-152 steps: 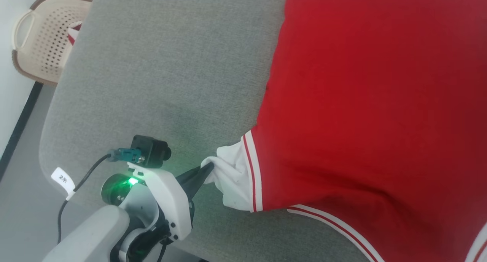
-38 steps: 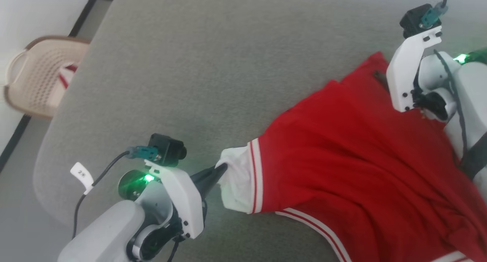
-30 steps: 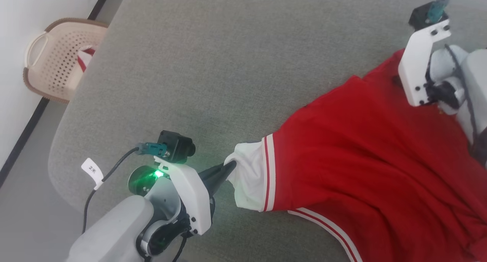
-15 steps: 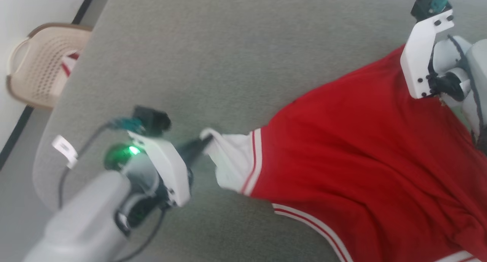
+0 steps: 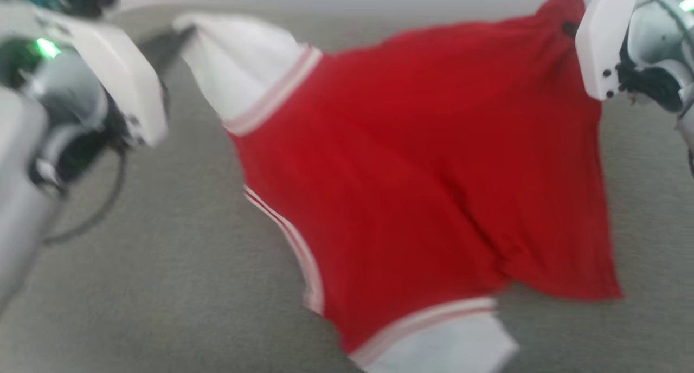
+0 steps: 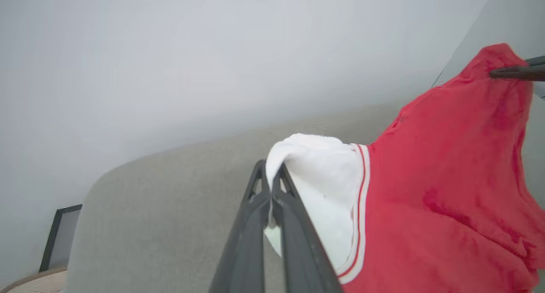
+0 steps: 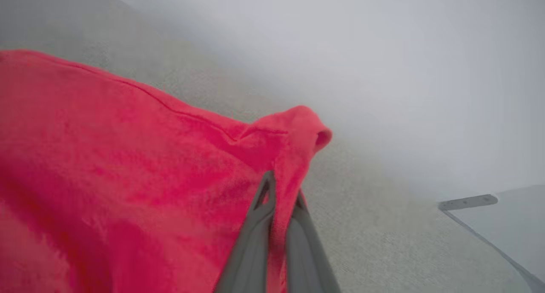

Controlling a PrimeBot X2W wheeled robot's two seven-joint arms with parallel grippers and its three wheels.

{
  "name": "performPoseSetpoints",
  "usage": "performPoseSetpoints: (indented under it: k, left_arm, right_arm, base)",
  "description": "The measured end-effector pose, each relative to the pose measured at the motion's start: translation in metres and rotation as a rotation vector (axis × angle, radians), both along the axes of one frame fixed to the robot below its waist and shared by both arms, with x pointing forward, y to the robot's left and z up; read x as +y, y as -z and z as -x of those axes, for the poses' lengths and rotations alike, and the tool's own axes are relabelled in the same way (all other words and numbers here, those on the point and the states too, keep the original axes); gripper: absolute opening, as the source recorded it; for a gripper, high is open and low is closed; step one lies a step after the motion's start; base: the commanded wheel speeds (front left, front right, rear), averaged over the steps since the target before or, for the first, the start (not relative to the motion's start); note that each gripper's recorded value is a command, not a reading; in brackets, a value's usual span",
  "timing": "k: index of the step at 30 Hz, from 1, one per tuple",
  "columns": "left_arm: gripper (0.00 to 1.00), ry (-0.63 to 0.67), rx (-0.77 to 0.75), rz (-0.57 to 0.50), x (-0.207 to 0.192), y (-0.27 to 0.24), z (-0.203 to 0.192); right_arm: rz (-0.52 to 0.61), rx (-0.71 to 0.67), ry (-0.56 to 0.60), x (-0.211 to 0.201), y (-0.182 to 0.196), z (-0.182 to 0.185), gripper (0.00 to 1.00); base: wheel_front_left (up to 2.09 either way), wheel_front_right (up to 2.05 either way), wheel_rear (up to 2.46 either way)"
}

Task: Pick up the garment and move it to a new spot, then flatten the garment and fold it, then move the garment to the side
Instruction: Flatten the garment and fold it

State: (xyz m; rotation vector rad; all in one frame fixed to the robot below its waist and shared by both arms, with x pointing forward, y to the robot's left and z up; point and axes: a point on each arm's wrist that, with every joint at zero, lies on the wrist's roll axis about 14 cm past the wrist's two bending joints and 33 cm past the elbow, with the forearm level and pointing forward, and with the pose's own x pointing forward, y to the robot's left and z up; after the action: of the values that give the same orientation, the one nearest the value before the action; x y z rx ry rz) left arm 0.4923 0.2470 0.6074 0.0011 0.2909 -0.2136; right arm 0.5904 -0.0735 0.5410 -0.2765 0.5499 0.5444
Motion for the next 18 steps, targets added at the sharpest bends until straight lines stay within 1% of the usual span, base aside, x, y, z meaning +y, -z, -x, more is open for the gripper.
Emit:
performPoseSetpoints:
  k: [2,7,11,13,15,18]
  left_arm:
    - [0.0,0.009,-0.062,-0.039,-0.001,-0.029,-0.011]
    - [0.0,0.011,-0.195,-0.052,-0.006,-0.097,-0.03]
    - [0.0,0.019,-0.259,-0.053,-0.013,-0.136,-0.039]
    - [0.0,0.021,-0.299,-0.075,-0.016,-0.151,-0.044]
    - [0.0,0.016,-0.346,-0.083,-0.018,-0.167,-0.05]
    - [0.0,0.0,-0.419,-0.098,-0.019,-0.185,-0.066]
  right_arm:
    - [-0.015,-0.057,0.014,-0.011,-0.023,0.002,0.0]
    - [-0.053,-0.196,0.029,-0.028,-0.081,0.012,0.0]
    - [-0.066,-0.295,0.038,-0.04,-0.122,0.021,0.0]
    - [-0.059,-0.338,0.051,-0.049,-0.137,0.023,0.0]
    - [-0.044,-0.393,0.073,-0.059,-0.152,0.02,0.0]
    - [-0.037,-0.471,0.117,-0.072,-0.17,0.005,0.0]
  base:
    - [0.0,0.0,0.0]
    - [0.0,0.0,0.0]
    - [0.0,0.0,0.0]
    - [0.0,0.0,0.0]
    - [0.0,0.0,0.0]
    - [0.0,0.0,0.0]
